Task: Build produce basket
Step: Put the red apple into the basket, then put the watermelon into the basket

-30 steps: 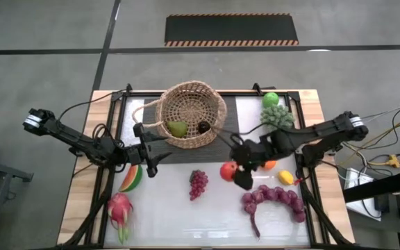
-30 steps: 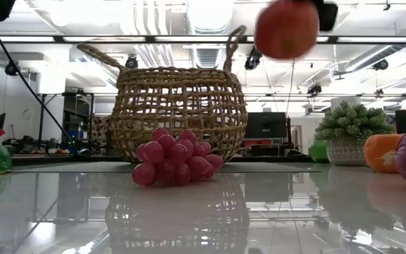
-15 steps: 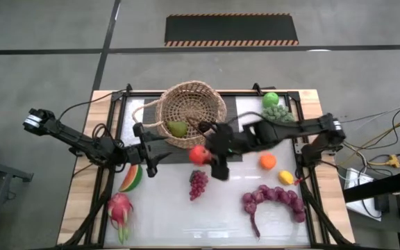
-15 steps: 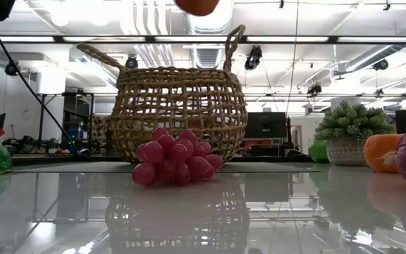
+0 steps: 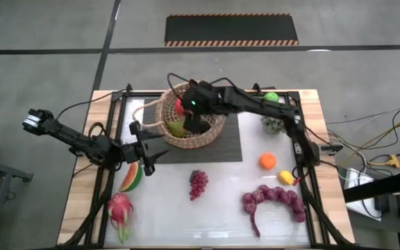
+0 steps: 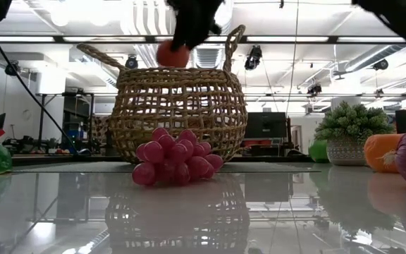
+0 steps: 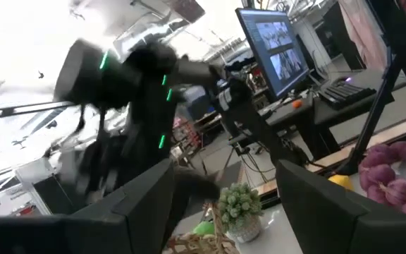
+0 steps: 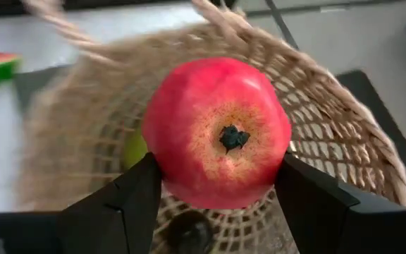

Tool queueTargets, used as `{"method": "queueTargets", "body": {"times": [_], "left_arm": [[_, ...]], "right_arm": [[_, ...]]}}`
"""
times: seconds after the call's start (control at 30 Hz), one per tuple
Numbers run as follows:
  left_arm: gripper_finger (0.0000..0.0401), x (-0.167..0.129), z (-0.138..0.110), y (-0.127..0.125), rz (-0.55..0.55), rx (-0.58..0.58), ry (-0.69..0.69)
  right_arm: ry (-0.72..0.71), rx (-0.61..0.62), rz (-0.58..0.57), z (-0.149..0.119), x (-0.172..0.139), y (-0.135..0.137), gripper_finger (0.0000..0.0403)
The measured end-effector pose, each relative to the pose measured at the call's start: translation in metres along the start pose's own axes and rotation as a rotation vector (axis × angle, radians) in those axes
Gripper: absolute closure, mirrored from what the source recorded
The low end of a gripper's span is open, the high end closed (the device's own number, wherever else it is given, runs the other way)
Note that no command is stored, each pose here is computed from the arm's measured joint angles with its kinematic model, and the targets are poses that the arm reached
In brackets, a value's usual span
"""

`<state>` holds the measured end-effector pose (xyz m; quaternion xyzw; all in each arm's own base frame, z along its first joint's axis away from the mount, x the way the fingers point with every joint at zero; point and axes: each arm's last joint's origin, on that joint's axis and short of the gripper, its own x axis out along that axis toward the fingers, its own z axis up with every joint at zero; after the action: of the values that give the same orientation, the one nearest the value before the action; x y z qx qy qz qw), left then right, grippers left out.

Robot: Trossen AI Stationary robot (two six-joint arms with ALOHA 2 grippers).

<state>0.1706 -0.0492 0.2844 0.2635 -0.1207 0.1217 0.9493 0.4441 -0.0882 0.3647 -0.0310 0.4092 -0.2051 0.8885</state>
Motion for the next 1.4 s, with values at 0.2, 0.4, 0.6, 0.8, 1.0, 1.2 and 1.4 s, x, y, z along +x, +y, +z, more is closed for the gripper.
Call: {"method": "queueTargets", "body": {"times": [0.2,0.4,0.6,0.8,1.0,1.2,1.4], "left_arm": [[0.0168,-0.001,0.001,0.002,0.005,0.001,-0.006],[0.0168,-0.001,0.001,0.002,0.006,0.006,-0.008],[0.0168,-0.001,0.002,0.002,0.007,0.021,-0.009],[0.0168,-0.001,0.003,0.003,0.018,0.018,-0.022],[0.0168,-0.001,0.003,0.003,0.019,0.018,-0.023],[0.0168,-0.001,0.003,0.003,0.02,0.017,-0.024],[0.0168,-0.001,0.003,0.003,0.02,0.017,-0.023]], "right_arm": [[0.132,0.026,-0.064,-0.017,0.066,-0.034,0.0169],[0.211,0.021,-0.091,-0.033,0.112,-0.046,0.0167],[0.238,-0.002,-0.105,-0.043,0.143,-0.043,0.0166],[0.242,-0.001,-0.098,-0.045,0.149,-0.039,0.0166],[0.215,0.019,-0.083,-0.042,0.146,-0.036,0.0135],[0.209,0.03,-0.083,-0.04,0.141,-0.037,0.0082],[0.148,0.054,-0.067,-0.026,0.107,-0.038,0.0072]]}}
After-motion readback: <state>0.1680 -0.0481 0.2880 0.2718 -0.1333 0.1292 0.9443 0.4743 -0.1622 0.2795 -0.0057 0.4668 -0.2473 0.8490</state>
